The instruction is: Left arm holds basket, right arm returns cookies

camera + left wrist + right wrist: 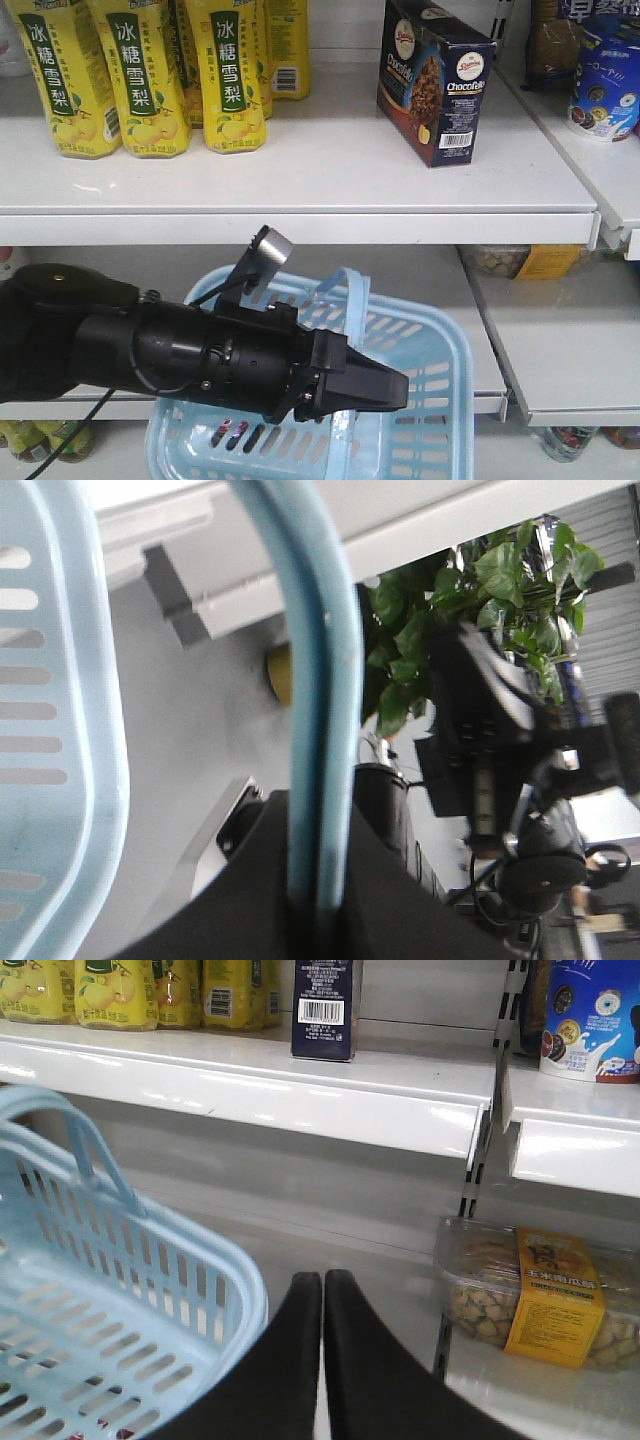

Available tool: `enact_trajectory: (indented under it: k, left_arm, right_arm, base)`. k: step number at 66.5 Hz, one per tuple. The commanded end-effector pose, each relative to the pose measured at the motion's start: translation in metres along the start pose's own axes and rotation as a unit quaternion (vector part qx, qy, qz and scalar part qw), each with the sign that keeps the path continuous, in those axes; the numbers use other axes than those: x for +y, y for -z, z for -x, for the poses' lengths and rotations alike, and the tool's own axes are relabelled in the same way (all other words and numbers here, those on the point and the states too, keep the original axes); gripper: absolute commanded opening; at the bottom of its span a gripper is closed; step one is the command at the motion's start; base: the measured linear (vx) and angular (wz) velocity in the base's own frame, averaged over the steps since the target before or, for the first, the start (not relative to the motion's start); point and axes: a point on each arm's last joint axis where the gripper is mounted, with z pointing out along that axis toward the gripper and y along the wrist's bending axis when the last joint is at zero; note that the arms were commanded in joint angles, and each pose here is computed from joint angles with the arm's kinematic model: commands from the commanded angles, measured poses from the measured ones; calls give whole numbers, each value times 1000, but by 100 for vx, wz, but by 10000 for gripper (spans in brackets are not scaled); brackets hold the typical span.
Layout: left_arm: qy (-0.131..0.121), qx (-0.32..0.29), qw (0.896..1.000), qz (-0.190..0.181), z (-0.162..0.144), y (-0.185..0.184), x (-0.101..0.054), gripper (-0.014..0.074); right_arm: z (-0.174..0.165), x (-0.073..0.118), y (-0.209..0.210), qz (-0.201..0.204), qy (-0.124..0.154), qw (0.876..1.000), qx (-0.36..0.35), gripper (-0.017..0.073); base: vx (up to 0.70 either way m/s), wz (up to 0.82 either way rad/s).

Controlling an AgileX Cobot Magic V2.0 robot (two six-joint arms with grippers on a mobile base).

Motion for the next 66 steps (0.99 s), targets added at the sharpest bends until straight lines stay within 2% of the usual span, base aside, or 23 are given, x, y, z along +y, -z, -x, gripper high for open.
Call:
enact_trajectory:
  k: [1,6,12,13,17,21,29,34,48,55,59,66]
  left_arm:
    - [-72,-48,995,-42,0,18,-46,-6]
    - [-110,-66,991,-31,-5,27,-59,-6]
    - [-168,-76,983,11,-9,35,-64,-6]
    - [-182,-70,981,21,-10,36,-63,-6]
    - [-208,-55,975,53,-17,36,-55,-6]
    - [-222,-46,970,86,-22,36,-42,-6]
    - [-242,-45,956,156,-32,40,-17,-6]
    - [-252,-52,948,189,-37,45,-6,-6]
    - [-294,-125,904,283,-46,71,11,-6]
    - [-289,-162,890,312,-52,83,17,-6]
    - [-280,-189,885,321,-56,89,21,-6]
    - [-281,-232,872,328,-66,100,27,-6]
  right_arm:
    - [15,-1,1,-4,0,999,-46,-9]
    - [15,-1,1,-4,0,999,-46,-9]
    - [15,-1,1,-4,0,999,-47,-9]
    - [15,-1,1,-4,0,999,-47,-9]
    - [15,-1,1,-4,0,999,-46,-9]
    - [15,-1,1,-4,0,999,-46,-9]
    - [15,-1,1,-4,0,999,-46,-9]
    - [15,-1,1,-4,0,999,-46,-9]
    - [15,-1,1,-4,0,999,-46,-9]
    - [15,-1,1,-4,0,999,-46,-9]
    - [15,-1,1,-4,0,999,-46,-9]
    - [14,-1,1,-4,0,999,-44,-9]
  base:
    - [0,0]
    - [0,0]
    - [0,0]
    - [0,0]
    - [0,0]
    - [0,0]
    - [0,0]
    - [0,0]
    - [0,0]
    - [0,0]
    - [0,0]
    - [0,0]
